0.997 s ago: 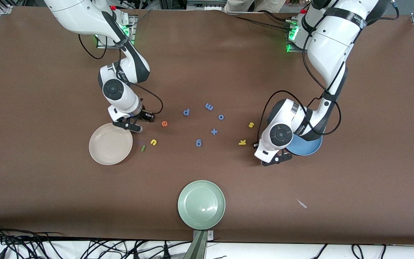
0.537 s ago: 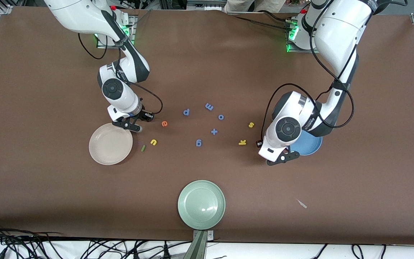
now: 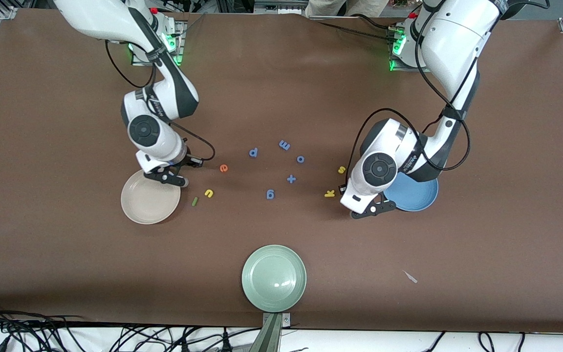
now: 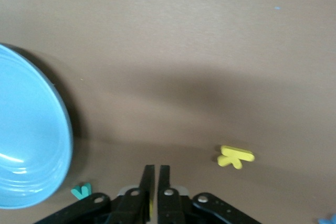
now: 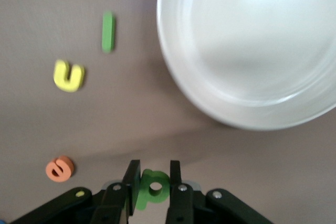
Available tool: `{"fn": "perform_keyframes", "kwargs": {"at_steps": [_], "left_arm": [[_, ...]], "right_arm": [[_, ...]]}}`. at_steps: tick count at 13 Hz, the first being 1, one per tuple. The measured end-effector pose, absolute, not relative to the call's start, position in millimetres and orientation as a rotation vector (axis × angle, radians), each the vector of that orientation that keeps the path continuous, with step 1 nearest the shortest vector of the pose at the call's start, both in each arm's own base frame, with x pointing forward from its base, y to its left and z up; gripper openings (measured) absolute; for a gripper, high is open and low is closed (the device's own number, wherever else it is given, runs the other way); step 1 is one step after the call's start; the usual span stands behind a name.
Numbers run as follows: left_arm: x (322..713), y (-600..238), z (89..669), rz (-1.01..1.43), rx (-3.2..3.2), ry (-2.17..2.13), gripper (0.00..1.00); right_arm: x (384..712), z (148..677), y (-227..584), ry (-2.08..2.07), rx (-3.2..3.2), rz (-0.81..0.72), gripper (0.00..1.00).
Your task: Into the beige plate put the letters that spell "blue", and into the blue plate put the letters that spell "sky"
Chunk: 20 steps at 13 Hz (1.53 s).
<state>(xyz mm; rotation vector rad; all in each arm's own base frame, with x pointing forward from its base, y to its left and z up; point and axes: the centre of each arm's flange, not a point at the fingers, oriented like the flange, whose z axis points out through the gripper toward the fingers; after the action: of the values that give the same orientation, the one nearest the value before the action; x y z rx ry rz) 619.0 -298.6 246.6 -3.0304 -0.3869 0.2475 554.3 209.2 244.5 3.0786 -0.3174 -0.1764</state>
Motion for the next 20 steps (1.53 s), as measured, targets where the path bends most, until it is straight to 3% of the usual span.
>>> {"fn": "perform_keyframes", "kwargs": {"at_steps": [7,9,11,12,15,20], "left_arm": [[603,-307,269,0.343,-2.977,-0.402,0.86],[598,-314,269,0.351,-2.959,-0.509,1.0],[592,-315,269,0.351,-2.918,-0.629,1.0],[586,-312,268,0.347,-2.892,-0.694,1.0],[561,-299,263,0.261,-2.855,-0.908,0.94],[529,-221,237,0.114,-2.87,-1.153,0.93]], "right_arm": [[614,255,126,-0.195,3.096,-0.105,0.27],[615,248,129,-0.189,3.094,-0.117,0.42],[616,249,132,-0.188,3.096,-0.112,0.64],[618,252,134,-0.194,3.099,-0.099,0.7],[628,260,151,-0.277,3.107,-0.059,0.71],[642,234,211,-0.461,3.113,-0.066,0.71]]}}
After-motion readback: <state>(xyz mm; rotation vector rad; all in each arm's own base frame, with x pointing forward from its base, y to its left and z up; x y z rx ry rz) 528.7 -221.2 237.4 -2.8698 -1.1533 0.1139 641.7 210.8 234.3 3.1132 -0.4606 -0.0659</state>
